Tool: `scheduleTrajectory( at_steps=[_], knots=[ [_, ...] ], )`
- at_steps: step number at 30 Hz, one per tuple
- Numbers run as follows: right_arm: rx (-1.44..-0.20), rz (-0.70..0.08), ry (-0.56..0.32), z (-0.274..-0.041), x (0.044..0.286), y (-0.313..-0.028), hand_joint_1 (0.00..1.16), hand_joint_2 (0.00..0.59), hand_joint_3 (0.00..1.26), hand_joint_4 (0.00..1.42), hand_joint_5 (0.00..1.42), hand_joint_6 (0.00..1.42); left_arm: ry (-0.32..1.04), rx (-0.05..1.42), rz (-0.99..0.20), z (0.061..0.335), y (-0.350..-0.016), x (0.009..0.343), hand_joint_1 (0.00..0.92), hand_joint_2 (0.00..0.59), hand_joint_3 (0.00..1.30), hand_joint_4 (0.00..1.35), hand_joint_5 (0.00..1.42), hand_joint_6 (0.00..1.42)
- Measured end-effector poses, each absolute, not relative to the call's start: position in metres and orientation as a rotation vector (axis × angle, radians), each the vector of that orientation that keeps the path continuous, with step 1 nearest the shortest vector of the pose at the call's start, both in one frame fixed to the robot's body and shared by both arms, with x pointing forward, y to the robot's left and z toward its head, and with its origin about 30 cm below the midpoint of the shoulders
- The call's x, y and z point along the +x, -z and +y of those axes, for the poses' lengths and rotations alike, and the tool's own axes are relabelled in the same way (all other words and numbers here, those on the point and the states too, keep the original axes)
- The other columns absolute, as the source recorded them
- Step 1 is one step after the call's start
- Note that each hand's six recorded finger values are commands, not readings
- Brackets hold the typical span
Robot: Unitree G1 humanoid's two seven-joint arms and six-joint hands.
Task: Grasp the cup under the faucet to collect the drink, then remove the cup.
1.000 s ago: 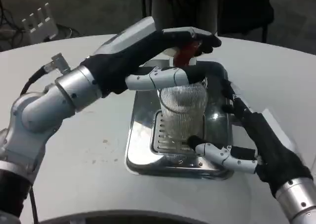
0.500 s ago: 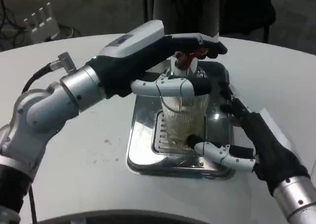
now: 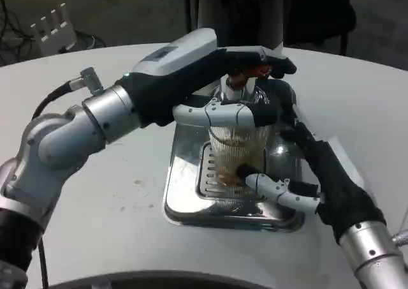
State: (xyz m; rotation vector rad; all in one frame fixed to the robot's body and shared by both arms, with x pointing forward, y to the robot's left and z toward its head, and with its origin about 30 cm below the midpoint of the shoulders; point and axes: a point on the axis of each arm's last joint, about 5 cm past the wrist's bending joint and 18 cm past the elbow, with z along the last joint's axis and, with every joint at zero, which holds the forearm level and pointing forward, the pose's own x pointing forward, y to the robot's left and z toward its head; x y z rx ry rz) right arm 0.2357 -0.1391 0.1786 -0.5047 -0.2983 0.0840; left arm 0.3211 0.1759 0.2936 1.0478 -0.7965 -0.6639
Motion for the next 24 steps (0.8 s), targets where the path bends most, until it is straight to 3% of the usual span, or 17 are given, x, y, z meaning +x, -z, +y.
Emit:
scheduleTrajectory(
  at_steps=[24],
  knots=[
    [-0.457,-0.295,-0.077,-0.119,0.261,-0.175,0.69,0.204,0.01,0.05,0.11,0.14,0.656,1.060,-0.799,0.178,-0.296,0.323,0.000,0.123,0.32,0.29,0.28,0.27]
  ],
)
